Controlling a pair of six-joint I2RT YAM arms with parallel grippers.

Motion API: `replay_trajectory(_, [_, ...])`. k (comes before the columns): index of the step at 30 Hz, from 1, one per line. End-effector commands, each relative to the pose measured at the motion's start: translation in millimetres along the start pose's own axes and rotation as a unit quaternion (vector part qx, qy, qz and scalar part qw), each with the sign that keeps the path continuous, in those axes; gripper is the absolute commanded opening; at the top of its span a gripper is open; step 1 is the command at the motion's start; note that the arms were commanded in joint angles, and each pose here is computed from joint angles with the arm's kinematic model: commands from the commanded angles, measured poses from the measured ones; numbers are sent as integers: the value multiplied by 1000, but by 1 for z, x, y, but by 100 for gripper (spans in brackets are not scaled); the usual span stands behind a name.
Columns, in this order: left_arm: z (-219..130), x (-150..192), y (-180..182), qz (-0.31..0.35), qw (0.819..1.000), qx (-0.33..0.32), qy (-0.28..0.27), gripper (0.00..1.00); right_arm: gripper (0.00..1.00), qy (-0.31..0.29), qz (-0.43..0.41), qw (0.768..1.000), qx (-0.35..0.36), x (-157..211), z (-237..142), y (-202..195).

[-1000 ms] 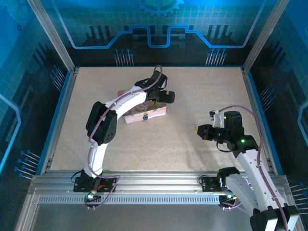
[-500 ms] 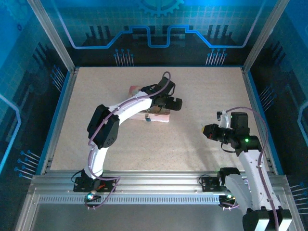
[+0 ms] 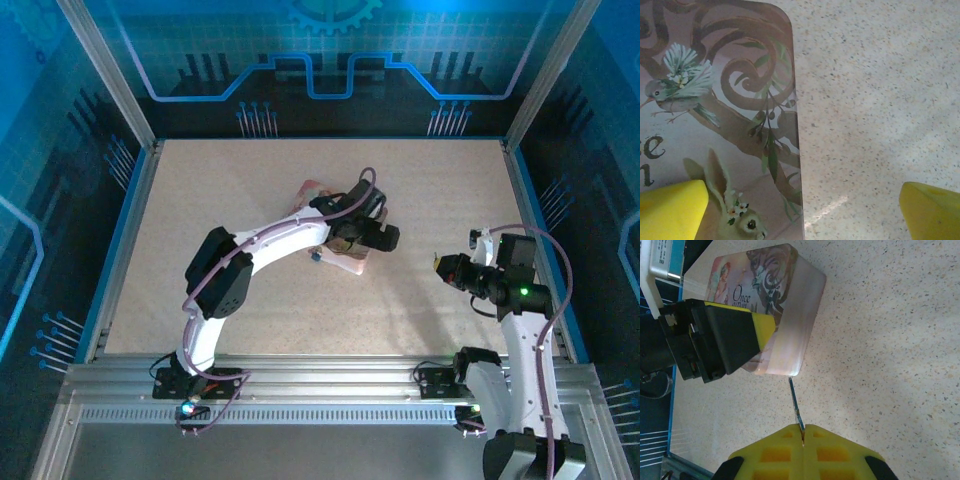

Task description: Unlock the padlock with the key

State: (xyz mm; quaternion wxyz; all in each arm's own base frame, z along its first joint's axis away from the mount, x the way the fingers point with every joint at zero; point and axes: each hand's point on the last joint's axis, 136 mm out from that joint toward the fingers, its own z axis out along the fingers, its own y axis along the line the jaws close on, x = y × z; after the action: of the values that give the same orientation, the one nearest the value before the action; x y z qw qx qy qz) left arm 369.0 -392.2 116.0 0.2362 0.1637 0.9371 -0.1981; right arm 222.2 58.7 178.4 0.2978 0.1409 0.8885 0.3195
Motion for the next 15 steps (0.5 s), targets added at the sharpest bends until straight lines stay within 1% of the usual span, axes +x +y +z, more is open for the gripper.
replay_trajectory(1, [-3,21,-10,-17,999,25,35,99,0,3,-5,1000,-19,2,-5,8])
replay_trajectory(4, [-10,12,-17,-13,999,36,23,99,0,6,-4,1000,-31,3,-3,10])
replay_trajectory(9, [-34,-14,-25,-6,999,52,-9,99,0,12,6,999,-50,6,2,12])
replay_trajectory(11, [-50,-26,-24,-7,998,61,-32,99,0,16,10,998,-64,7,5,14])
replay_trajectory(15, [-82,-39,-14,8,994,64,-87,99,0,26,14,996,-87,10,9,19])
